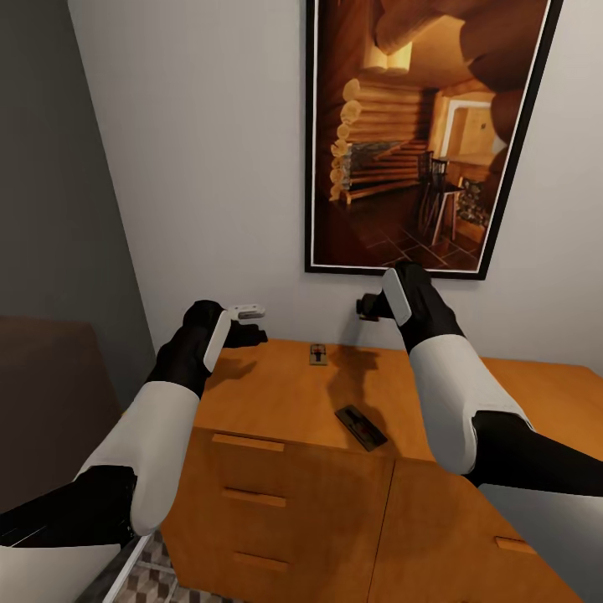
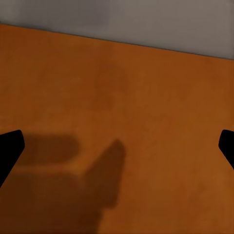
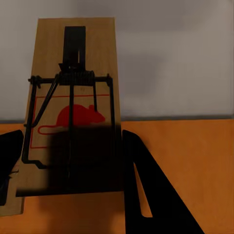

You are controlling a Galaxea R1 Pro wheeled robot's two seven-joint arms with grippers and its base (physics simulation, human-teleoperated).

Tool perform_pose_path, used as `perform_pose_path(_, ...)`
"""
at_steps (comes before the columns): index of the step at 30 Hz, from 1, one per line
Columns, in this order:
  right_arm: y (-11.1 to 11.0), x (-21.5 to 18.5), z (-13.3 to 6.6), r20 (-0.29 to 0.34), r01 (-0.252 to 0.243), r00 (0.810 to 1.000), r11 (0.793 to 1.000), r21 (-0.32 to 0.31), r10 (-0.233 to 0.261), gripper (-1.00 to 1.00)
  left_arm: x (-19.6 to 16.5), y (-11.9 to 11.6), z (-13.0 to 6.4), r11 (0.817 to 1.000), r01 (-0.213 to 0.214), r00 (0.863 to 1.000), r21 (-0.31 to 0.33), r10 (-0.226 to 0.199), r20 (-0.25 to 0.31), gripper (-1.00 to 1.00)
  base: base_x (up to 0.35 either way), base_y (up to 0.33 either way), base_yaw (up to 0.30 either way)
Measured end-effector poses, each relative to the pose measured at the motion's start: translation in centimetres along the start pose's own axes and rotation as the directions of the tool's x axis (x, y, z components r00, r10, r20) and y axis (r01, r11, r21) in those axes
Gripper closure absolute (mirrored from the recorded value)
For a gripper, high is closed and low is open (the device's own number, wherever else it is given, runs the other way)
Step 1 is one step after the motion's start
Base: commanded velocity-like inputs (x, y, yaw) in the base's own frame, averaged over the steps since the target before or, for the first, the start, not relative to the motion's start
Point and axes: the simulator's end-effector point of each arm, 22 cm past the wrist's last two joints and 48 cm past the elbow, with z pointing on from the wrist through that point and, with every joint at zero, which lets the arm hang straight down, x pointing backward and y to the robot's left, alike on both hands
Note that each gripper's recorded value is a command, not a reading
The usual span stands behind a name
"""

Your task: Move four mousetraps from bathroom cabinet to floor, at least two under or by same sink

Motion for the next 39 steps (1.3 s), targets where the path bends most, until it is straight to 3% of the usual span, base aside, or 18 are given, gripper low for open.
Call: perform_pose_path(39, 0.09, 0.15, 0.08, -0.003, 0.005, 1.0, 1.0, 0.001, -0.005, 1.0, -0.13, 0.0, -0.08, 1.0, 0.0, 1.0, 0.0, 0.0, 0.004, -1.0, -0.05, 0.0, 0.0)
